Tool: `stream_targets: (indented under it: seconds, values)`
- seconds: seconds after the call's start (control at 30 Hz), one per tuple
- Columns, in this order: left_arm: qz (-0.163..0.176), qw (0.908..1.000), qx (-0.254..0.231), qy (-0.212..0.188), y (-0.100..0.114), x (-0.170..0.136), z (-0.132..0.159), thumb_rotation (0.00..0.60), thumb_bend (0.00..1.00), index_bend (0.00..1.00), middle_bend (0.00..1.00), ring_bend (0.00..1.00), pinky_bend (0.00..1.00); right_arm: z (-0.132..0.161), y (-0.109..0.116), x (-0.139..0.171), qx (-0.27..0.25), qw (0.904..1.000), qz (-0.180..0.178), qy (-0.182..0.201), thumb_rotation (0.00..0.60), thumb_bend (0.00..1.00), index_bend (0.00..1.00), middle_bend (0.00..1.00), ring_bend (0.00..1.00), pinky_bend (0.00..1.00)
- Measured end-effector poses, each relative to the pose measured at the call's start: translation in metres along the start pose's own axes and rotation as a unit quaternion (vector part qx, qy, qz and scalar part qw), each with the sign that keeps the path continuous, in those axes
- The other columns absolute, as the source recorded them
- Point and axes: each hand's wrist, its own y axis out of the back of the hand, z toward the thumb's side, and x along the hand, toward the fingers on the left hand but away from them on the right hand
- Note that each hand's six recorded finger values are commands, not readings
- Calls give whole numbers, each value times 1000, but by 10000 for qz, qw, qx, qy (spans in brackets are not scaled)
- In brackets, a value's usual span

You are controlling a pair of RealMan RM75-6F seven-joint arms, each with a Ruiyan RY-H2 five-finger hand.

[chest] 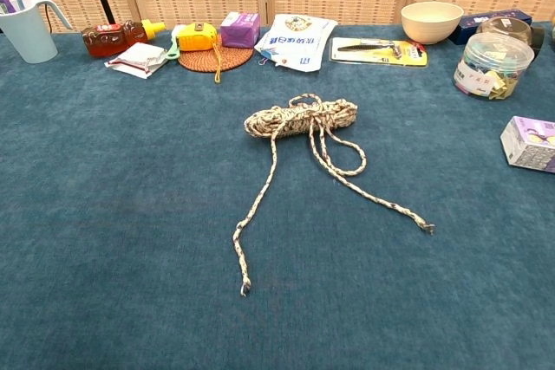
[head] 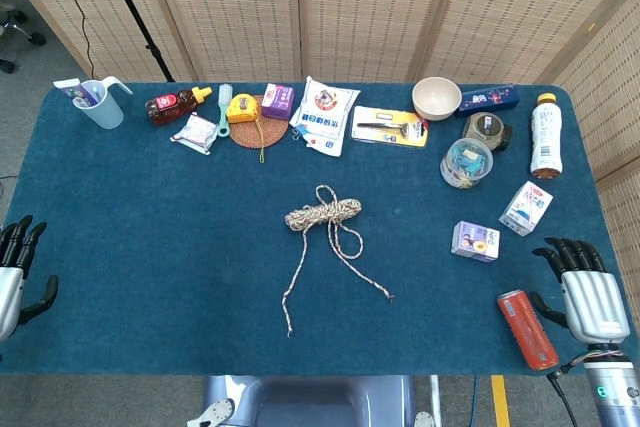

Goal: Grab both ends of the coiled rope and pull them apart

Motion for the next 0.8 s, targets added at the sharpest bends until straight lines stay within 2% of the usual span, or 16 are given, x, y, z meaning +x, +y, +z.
stream_targets:
  seconds: [0.8]
  values:
    - [-18, 9999, 1, -108, 0, 3, 3, 503, 450, 21, 0, 0, 0, 5, 0, -1, -151, 9999, 9, 71, 600, 302, 301, 235, 217, 159]
